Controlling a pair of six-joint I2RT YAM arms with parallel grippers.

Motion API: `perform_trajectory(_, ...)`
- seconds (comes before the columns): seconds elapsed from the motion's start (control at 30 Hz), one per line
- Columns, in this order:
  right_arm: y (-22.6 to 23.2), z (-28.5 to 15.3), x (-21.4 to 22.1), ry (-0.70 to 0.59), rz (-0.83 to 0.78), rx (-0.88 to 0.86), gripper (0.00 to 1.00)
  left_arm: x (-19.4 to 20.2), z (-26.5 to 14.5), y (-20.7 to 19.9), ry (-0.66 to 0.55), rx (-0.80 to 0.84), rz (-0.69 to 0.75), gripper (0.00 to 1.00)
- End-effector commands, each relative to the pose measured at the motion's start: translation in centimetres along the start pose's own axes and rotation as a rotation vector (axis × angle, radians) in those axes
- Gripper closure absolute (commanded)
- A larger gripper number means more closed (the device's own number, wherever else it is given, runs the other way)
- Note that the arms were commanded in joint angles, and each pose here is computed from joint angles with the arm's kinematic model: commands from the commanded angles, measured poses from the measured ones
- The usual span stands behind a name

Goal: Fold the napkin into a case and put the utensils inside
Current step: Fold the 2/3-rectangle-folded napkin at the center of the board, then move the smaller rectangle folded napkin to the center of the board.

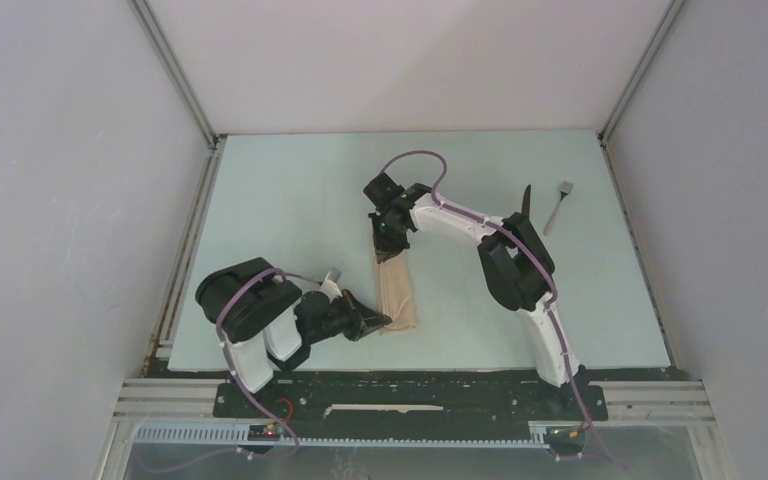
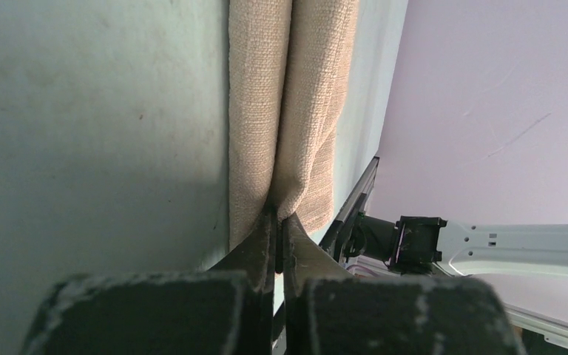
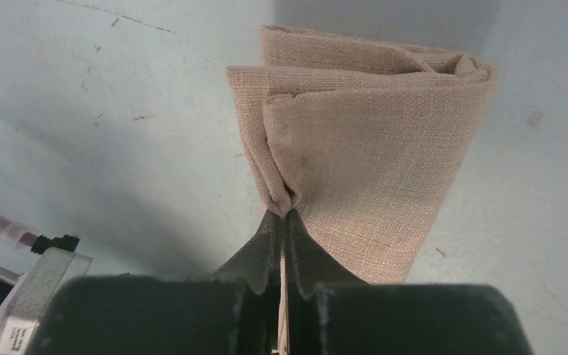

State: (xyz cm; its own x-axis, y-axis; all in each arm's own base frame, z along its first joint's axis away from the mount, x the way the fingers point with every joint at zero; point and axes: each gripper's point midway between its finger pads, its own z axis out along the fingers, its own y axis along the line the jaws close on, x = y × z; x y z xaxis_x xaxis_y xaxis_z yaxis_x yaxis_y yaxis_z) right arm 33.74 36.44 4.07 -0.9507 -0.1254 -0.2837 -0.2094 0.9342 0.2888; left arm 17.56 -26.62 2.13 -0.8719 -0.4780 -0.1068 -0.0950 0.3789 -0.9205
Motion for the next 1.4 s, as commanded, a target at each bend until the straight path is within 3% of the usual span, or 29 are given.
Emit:
perform_trajectory(0.0, 2.6, -0.6, -3.5, -0.105, 0.017, -0.118, 1.00, 1.4, -0.7, 0.3, 0.068, 0.015, -0.032, 1.00)
perform_trajectory(0.17, 2.9, -0.6, -3.5, -0.098, 0.039, -0.187, 1.00, 1.3, -0.9, 0.4, 0.057, 0.012, -0.031, 0.95)
perform_trajectory(0.23, 2.9, -0.5, -3.4, -0.086, 0.054, -0.214, 0.91, 1.0, -1.3, 0.0, 0.033, 0.027, -0.016, 0.81)
perform_trajectory(0.27, 3.1, -0.6, -3.1, -0.068, 0.060, -0.264, 0.78, 0.6, -1.9, -0.6, 0.004, 0.045, 0.008, 0.65)
perform_trajectory(0.33, 3.6, -1.2, -3.0, -0.057, 0.059, -0.319, 0.73, 0.6, -2.3, -0.4, -0.005, 0.036, 0.018, 0.55)
perform_trajectory(0.47, 4.5, -2.0, -3.0, -0.024, 0.073, -0.455, 0.65, 0.6, -2.8, -0.5, -0.013, 0.037, 0.014, 0.46)
perform_trajectory(0.63, 4.2, -2.3, -2.6, -0.013, 0.066, -0.491, 0.58, 0.9, -3.1, 0.6, 0.001, -0.019, -0.011, 0.19)
perform_trajectory(0.87, 4.8, -5.2, -3.2, -0.030, 0.031, -0.571, 0.50, 0.5, -4.2, 3.4, -0.036, -0.201, -0.013, 0.11)
perform_trajectory(1.03, 4.3, -7.8, -3.3, -0.055, 0.000, -0.566, 0.49, -4.4, -7.5, 3.5, -0.272, -0.420, 0.144, 0.10)
perform_trajectory(1.13, 3.6, -9.3, -2.3, -0.064, -0.005, -0.567, 0.46, -7.0, -9.1, 1.6, -0.376, -0.419, 0.218, 0.14)
perform_trajectory(1.23, 2.3, -10.3, -0.6, -0.064, 0.015, -0.576, 0.43, -8.6, -9.1, -0.8, -0.378, -0.404, 0.251, 0.17)
perform_trajectory(1.37, 0.1, -10.2, 3.8, -0.056, 0.066, -0.613, 0.41, -11.2, -6.6, -4.3, -0.278, -0.341, 0.276, 0.08)
